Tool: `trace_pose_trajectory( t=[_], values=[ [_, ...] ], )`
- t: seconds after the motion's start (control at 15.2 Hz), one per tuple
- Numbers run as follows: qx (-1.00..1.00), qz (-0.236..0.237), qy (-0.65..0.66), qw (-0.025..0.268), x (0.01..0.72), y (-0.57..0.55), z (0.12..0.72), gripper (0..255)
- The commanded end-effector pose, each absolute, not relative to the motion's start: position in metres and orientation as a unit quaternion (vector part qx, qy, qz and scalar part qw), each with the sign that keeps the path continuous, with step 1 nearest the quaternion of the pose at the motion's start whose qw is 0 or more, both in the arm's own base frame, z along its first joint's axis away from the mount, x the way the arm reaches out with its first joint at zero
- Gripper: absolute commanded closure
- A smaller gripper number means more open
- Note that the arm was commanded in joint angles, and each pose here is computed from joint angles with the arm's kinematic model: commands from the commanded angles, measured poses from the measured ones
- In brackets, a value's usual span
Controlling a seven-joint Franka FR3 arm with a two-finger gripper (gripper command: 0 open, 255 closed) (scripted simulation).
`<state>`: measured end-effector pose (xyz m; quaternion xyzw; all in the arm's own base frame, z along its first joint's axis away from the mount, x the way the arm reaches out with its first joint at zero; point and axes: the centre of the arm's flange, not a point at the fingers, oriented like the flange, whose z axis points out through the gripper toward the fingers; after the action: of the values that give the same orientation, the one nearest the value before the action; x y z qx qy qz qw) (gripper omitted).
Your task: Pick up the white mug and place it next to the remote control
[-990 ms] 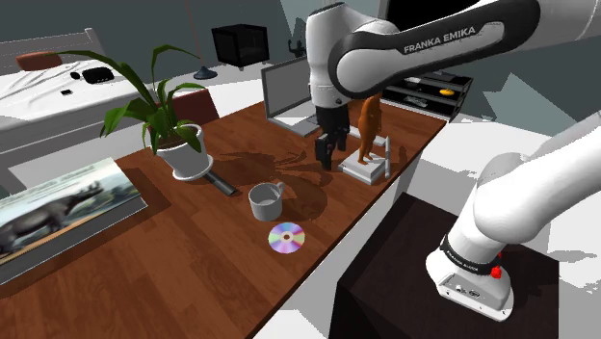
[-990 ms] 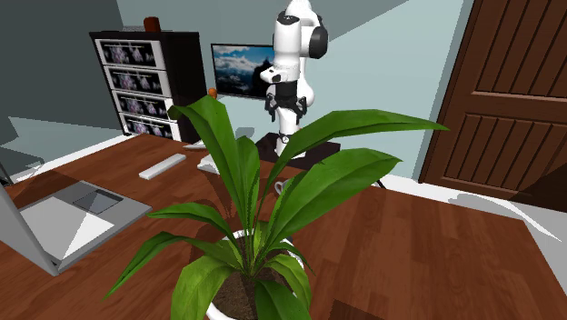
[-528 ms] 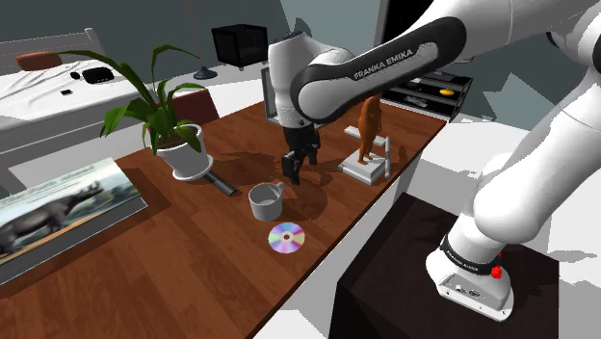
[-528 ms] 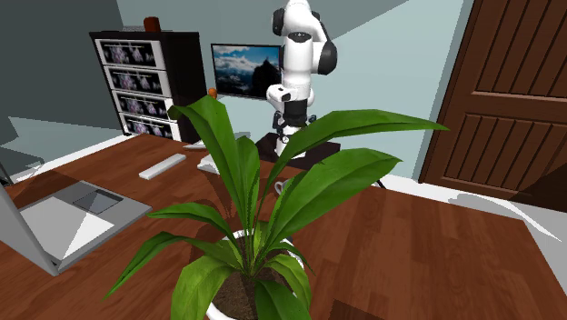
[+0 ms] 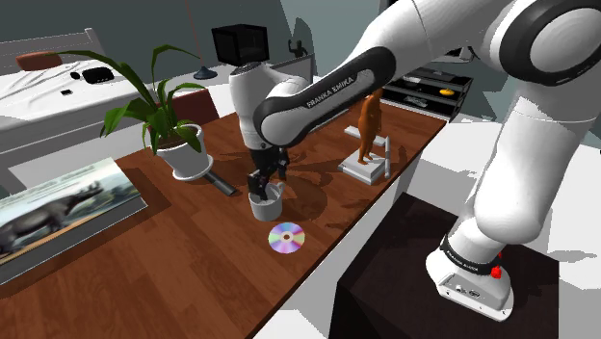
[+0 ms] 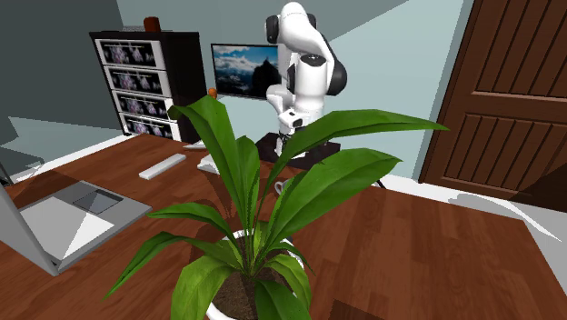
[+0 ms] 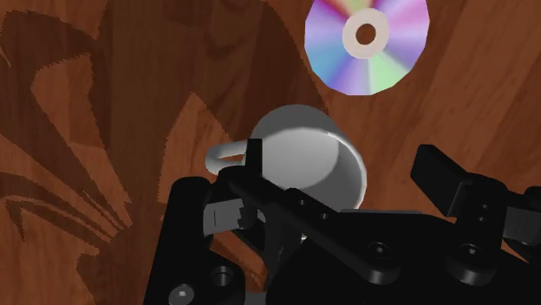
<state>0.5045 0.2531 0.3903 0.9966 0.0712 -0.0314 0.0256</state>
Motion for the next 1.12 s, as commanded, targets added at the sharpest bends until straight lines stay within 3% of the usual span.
trace_pose_trajectory(
  t=[0.0,0.73,1.06],
  values=[
    [0.997,-0.028,0.070,0.025,0.520,0.271,0.377,0],
    [0.997,-0.024,0.068,0.025,0.546,0.295,0.317,0],
    [0.997,-0.024,0.068,0.025,0.546,0.295,0.317,0]
  ],
)
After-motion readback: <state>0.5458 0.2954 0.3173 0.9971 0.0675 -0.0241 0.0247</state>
